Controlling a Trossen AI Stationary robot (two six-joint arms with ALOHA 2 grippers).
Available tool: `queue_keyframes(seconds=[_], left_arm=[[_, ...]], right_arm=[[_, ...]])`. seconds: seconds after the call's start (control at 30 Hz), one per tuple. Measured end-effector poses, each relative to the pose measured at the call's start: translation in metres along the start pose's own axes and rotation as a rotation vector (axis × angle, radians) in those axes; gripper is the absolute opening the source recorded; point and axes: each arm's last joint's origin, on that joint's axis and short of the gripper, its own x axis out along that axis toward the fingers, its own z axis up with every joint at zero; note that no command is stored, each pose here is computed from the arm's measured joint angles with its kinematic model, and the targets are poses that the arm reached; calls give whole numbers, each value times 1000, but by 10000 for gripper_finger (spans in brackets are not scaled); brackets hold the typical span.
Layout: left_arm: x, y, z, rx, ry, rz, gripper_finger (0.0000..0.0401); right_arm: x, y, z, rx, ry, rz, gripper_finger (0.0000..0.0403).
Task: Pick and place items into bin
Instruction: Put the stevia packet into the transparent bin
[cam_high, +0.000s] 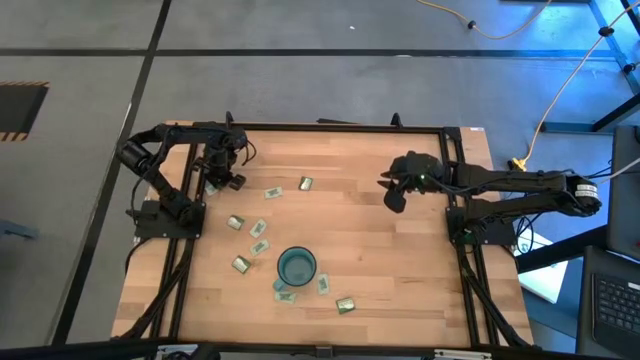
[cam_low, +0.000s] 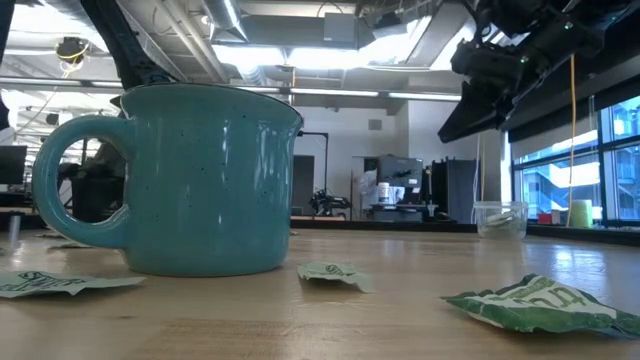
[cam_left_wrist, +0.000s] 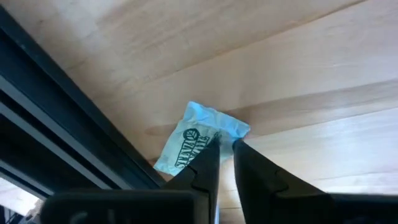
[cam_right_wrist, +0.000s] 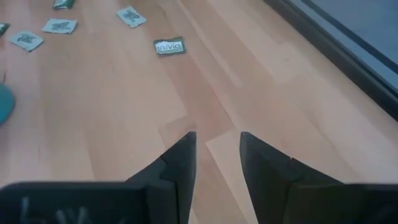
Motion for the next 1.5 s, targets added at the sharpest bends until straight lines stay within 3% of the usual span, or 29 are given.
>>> queue_keyframes(seconds=[0.13, 0.33, 0.47, 0.7, 0.83, 1.03, 1.23, 1.5], left_arm=[[0, 1, 0, -1, -2, 15, 7], [-3, -1, 1, 67, 12, 6, 2], [-20, -6, 3, 118, -28, 30, 2], [-61, -21, -2, 221, -190, -133, 1], [-80, -38, -9, 400, -333, -365, 2], [-108, -78, -13, 715, -618, -686, 2], [-120, -130, -21, 1008, -809, -822, 2], [-116, -190, -43, 1364, -955, -899, 2]], right_arm=[[-1, 4, -1, -13, 1, 15, 126], [-1, 9, -1, -29, 1, 35, 126], [-2, 10, -2, -33, 1, 41, 126], [-2, 10, -1, -33, -1, 41, 126], [-2, 10, -1, -56, -3, 42, 126], [-1, 21, 9, -237, -128, 145, 126], [10, 38, 23, -371, -299, 246, 126], [41, 54, 23, -427, -354, 308, 126]])
